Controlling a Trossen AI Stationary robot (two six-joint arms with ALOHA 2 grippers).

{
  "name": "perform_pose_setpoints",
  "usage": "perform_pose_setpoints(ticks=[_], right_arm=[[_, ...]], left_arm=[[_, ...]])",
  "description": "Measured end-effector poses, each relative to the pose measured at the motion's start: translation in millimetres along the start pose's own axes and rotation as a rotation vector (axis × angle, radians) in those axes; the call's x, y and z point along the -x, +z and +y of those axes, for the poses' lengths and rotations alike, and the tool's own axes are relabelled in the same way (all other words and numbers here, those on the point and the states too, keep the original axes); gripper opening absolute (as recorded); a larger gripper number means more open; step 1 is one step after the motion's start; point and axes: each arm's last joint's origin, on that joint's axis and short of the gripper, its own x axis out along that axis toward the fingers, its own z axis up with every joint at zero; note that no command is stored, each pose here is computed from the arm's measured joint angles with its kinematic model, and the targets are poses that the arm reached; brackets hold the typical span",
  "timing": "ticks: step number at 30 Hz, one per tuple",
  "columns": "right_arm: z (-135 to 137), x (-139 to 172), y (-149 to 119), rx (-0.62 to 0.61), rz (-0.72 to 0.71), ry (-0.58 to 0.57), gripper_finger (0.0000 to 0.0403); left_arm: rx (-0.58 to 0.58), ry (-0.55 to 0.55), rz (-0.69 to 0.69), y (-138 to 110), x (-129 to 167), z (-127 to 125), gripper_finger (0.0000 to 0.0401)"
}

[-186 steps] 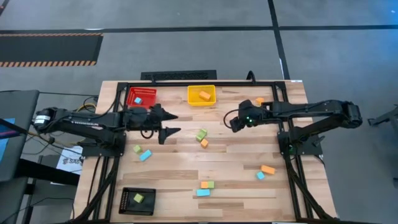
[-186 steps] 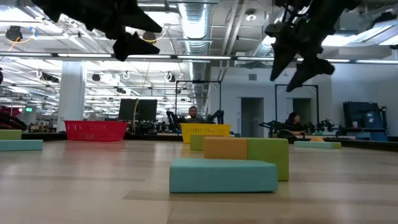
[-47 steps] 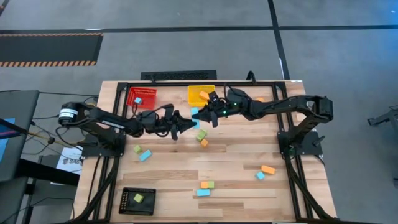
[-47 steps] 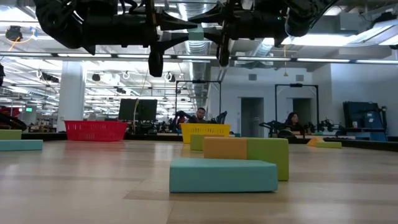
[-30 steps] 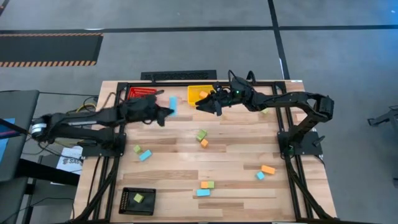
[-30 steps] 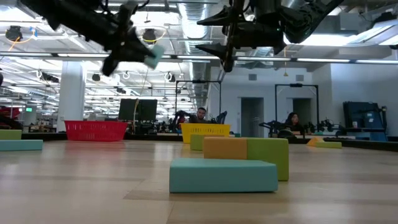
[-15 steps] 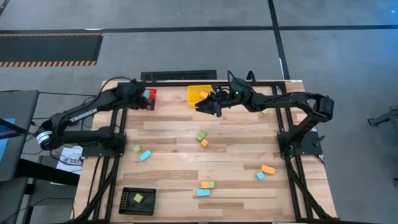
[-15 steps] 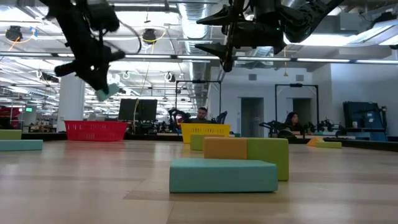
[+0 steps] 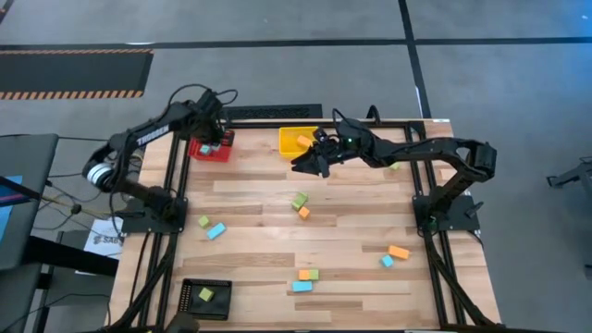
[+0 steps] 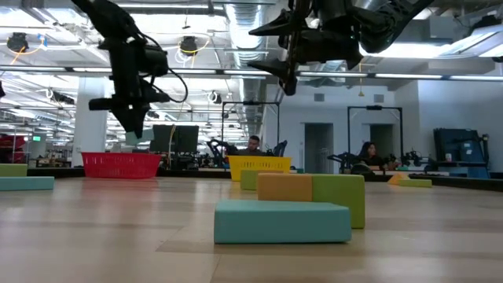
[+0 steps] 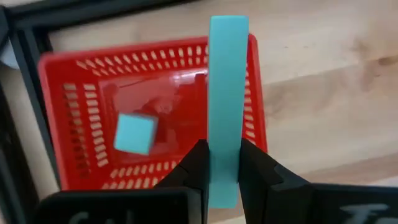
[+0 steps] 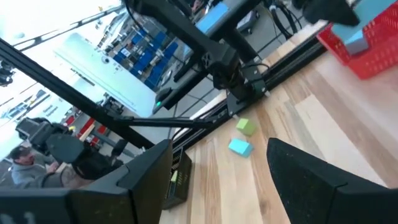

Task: Sort & place blocks by color
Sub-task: Put the wooden blue block into the red bin

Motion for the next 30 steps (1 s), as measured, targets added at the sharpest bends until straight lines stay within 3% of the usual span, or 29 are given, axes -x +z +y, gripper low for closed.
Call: perform_pose_setpoints(ticks=[11,20,30], right_arm=[[-1.1,-1.5,-5.9,0.010,0.047,-0.017,0.0282],[-1.0,-1.4,-5.8,0.016,0.047,-0.016,0.0282],[-1.4,-1.1,-5.4,0.021,0.046,-0.017,0.0282]], left_arm=[[-0.054,0.034,0.167,18.3,-20.9,-10.6,0.0039],[-0.070,0.038,0.163,22.2,-30.5,-12.5,0.0044],[-0.098,0.034,0.173,21.4,-30.4,-12.3,0.0115]])
